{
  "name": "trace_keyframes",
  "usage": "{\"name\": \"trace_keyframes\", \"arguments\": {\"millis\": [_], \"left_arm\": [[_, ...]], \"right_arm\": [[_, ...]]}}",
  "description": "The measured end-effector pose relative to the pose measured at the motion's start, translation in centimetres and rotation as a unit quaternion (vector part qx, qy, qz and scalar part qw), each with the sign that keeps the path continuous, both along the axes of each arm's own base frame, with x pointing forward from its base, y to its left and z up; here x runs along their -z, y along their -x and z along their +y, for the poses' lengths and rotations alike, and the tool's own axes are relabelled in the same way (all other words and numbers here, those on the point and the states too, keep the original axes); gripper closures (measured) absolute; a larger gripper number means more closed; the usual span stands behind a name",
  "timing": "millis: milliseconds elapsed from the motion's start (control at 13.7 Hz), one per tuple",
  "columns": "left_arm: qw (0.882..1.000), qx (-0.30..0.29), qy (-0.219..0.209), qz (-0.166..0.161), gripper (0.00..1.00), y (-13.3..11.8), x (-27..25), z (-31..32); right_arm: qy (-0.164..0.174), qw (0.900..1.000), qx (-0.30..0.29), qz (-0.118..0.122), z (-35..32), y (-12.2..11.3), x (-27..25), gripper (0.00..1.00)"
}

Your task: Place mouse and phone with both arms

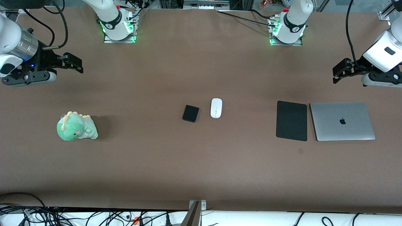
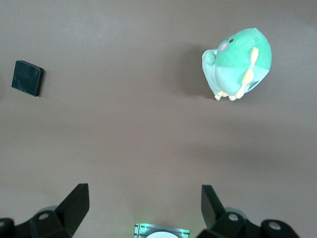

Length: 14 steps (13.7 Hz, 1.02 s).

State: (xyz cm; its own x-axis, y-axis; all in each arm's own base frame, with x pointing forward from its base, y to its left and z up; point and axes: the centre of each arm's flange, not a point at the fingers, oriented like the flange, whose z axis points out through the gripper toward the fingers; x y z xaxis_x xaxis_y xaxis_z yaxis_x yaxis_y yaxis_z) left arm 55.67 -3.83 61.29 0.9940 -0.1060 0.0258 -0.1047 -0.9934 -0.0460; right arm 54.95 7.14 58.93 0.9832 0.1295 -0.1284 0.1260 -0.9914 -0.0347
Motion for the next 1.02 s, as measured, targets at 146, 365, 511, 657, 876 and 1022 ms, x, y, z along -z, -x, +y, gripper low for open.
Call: {"name": "trace_keyframes", "arguments": {"millis": [146, 365, 511, 657, 876, 1022], "left_arm": [[1.000, 0.000, 0.000, 0.000, 0.00, 0.0, 0.0, 0.0], [1.000, 0.000, 0.000, 0.000, 0.00, 0.0, 0.0, 0.0], [1.000, 0.001, 0.000, 0.003, 0.00, 0.0, 0.1, -0.1], [1.000, 0.009, 0.001, 0.015, 0.00, 0.1, 0.6, -1.1], [0.997, 0.050, -0.003, 0.056, 0.00, 0.3, 3.1, -5.8], [0.993, 0.082, -0.004, 0.080, 0.00, 0.1, 5.8, -10.1]], "right_arm": [[0.000, 1.000, 0.000, 0.000, 0.0, 0.0, 0.0, 0.00], [0.000, 1.000, 0.000, 0.000, 0.0, 0.0, 0.0, 0.00], [0.000, 1.000, 0.000, 0.000, 0.0, 0.0, 0.0, 0.00], [0.000, 1.000, 0.002, 0.000, -0.2, 0.0, 0.0, 0.00], [0.000, 1.000, 0.004, 0.000, -0.4, -0.1, 0.0, 0.00], [0.000, 1.000, 0.004, 0.000, -0.4, -0.1, 0.0, 0.00]]}}
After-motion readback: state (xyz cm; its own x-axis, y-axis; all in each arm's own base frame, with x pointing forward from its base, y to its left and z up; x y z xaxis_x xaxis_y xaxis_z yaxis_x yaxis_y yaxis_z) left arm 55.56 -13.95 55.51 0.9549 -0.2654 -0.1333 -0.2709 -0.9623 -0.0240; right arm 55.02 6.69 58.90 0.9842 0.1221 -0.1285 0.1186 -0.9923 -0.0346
